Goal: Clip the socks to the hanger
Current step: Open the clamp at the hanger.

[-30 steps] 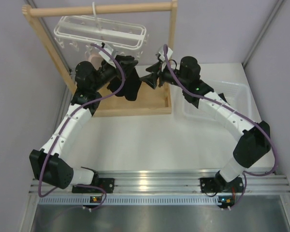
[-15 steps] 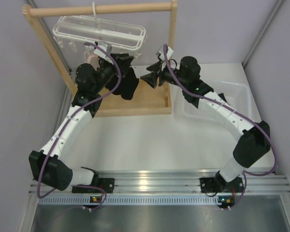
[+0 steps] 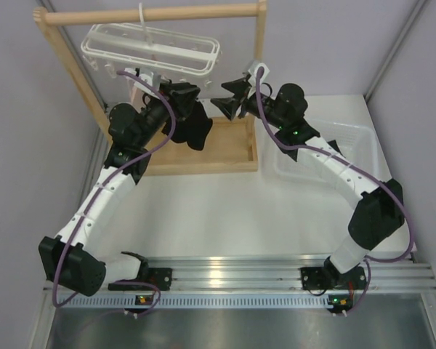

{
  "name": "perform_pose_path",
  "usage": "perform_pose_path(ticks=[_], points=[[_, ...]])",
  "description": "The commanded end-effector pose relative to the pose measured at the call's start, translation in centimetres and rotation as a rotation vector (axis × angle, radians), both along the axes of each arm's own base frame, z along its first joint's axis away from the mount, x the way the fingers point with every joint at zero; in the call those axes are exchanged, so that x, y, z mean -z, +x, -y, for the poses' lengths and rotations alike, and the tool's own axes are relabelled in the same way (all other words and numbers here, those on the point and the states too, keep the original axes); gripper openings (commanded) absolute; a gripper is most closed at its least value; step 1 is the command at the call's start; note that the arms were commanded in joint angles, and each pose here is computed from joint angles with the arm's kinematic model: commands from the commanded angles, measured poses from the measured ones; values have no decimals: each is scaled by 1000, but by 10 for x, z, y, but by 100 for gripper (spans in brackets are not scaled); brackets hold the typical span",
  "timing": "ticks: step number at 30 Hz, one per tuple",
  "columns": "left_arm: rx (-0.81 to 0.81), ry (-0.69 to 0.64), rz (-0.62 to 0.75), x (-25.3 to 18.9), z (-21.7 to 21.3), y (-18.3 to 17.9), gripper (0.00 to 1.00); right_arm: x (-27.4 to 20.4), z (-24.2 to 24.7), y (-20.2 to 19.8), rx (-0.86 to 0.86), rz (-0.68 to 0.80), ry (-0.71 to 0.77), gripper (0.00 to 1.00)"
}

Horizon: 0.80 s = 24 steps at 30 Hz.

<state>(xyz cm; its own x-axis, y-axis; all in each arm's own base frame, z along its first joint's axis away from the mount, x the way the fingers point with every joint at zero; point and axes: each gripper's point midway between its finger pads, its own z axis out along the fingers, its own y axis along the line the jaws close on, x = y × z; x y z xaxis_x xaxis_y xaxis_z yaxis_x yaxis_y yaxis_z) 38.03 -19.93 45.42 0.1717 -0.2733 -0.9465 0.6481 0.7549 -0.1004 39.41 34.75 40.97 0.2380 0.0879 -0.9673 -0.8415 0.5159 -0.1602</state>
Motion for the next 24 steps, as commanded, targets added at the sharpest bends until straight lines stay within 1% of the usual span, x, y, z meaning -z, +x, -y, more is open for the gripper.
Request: perform_pose_path(ticks=[1, 3, 10, 18, 21, 22, 24], points=[[29, -22, 105, -30, -2, -22, 44, -39, -4, 2, -27, 140, 87, 57], [18, -27, 106, -33, -5, -25, 45, -42, -8, 2, -43, 147, 100, 58], [-10, -31, 115, -43, -12, -34, 46, -31, -27, 5, -77, 142, 114, 61], [-45, -40, 97, -42, -20, -37, 47, -49, -38, 6, -73, 176, 173, 61], [-51, -54, 90, -45, -23, -40, 48, -50, -42, 6, -66, 184, 175, 54], [-56, -61, 76, -43, -24, -39, 48, -50, -42, 5, -68, 187, 172, 46], [-53, -68, 71, -45, -24, -41, 49, -47, -43, 4, -65, 189, 152, 33]])
